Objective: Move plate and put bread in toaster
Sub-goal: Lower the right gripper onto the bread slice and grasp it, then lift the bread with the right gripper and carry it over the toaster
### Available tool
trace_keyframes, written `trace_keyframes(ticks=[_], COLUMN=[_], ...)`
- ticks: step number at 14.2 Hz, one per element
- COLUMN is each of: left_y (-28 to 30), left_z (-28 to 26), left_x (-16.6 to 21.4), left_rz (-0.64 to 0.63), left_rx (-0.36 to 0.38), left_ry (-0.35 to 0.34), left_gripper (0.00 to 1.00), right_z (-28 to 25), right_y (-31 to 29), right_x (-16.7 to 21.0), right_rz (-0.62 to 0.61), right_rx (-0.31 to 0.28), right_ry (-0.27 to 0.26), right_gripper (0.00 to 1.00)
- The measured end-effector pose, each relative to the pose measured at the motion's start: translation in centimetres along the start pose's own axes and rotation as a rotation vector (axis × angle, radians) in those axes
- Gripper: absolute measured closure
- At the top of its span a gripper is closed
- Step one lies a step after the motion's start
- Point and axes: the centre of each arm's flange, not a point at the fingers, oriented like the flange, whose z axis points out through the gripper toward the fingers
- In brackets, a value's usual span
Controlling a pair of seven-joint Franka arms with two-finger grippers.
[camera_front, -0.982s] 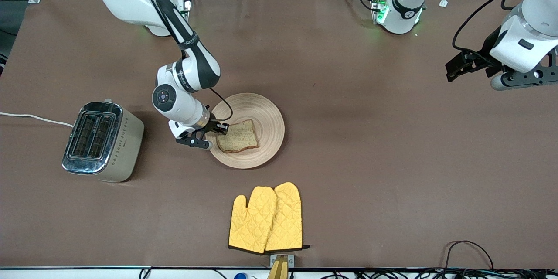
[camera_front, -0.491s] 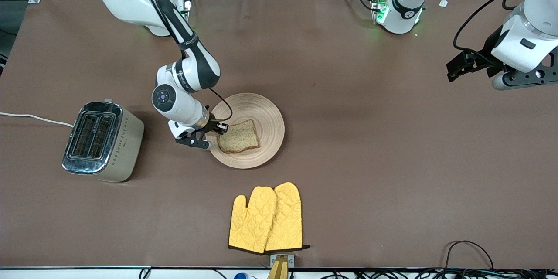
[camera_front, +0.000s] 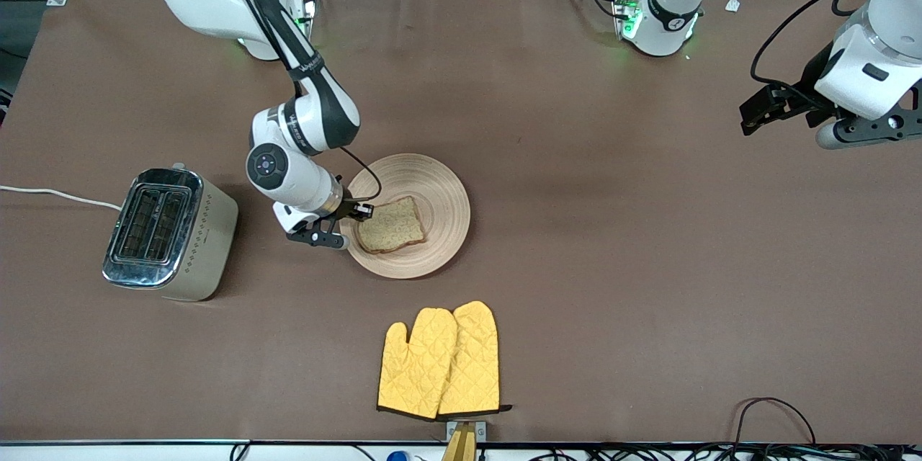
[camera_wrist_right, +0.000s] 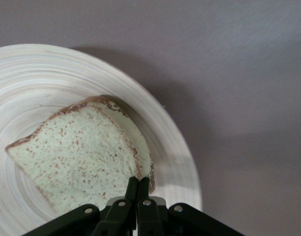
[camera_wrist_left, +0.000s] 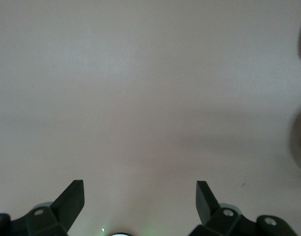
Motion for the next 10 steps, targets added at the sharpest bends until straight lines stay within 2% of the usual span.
trace_keyframes(ticks=[4, 6, 10], left_y=[0.0, 0.0, 0.0], left_z=[-0.2, -0.2, -0.2], left_x=[0.0, 0.0, 0.0], left_rz=[0.0, 0.0, 0.0], left_rx=[-0.001, -0.001, -0.001], left_ry=[0.004, 0.004, 0.004], left_gripper=[0.0, 0.0, 0.0], right_z=[-8.3, -12.5, -19.6], right_y=[0.2, 1.4, 3.8], right_x=[-0.1, 0.2, 0.7], right_rz=[-0.067, -0.067, 0.045], right_rx=[-0.118, -0.208, -0.349], right_ry=[-0.04, -0.067, -0.101], right_gripper=[0.98, 0.98, 0.97])
